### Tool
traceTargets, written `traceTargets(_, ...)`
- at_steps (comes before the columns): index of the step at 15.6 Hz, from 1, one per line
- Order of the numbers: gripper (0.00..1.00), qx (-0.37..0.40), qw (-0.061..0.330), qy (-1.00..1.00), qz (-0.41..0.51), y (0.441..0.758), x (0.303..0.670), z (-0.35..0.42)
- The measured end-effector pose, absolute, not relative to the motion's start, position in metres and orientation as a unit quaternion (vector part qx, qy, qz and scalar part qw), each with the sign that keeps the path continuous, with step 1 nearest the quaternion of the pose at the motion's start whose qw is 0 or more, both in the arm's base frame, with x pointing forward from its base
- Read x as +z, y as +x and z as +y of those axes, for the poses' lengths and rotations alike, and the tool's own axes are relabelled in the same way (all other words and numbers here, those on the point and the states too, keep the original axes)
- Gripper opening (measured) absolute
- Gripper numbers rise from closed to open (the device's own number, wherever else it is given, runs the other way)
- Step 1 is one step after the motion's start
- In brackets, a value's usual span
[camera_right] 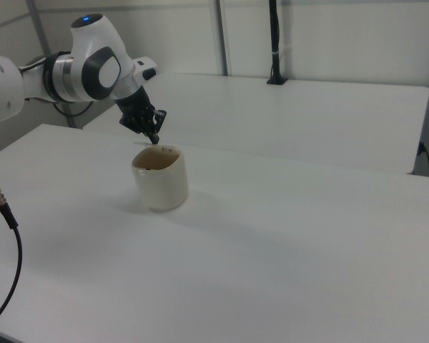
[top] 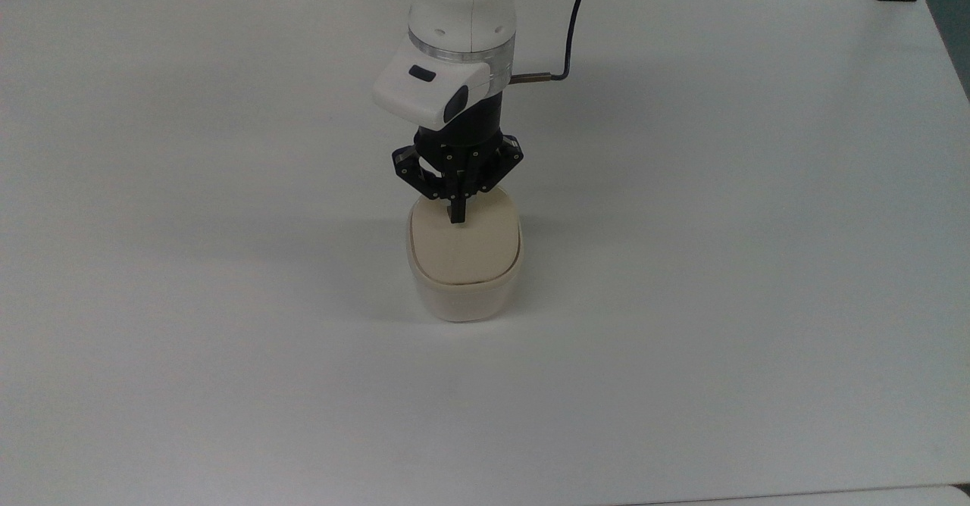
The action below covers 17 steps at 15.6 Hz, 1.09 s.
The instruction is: Close the trash bin
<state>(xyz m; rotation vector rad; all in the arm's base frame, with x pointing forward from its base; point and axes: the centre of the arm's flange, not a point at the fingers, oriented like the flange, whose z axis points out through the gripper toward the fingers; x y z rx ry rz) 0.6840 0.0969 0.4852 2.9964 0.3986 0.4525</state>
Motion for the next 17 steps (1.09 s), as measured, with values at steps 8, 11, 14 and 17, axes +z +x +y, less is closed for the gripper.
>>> traceTargets(8,0.01,0.095,0.049,0.982,0.154,0.678,0.455,0.096)
traceTargets(11,0.01,0.085,0.050,0.983,0.158,0.680,0.442,0.096)
traceTargets(14,0.01,0.085,0.050,0.982,0.159,0.681,0.442,0.096)
traceTargets(17,0.01,0.087,0.050,0.982,0.159,0.681,0.444,0.096)
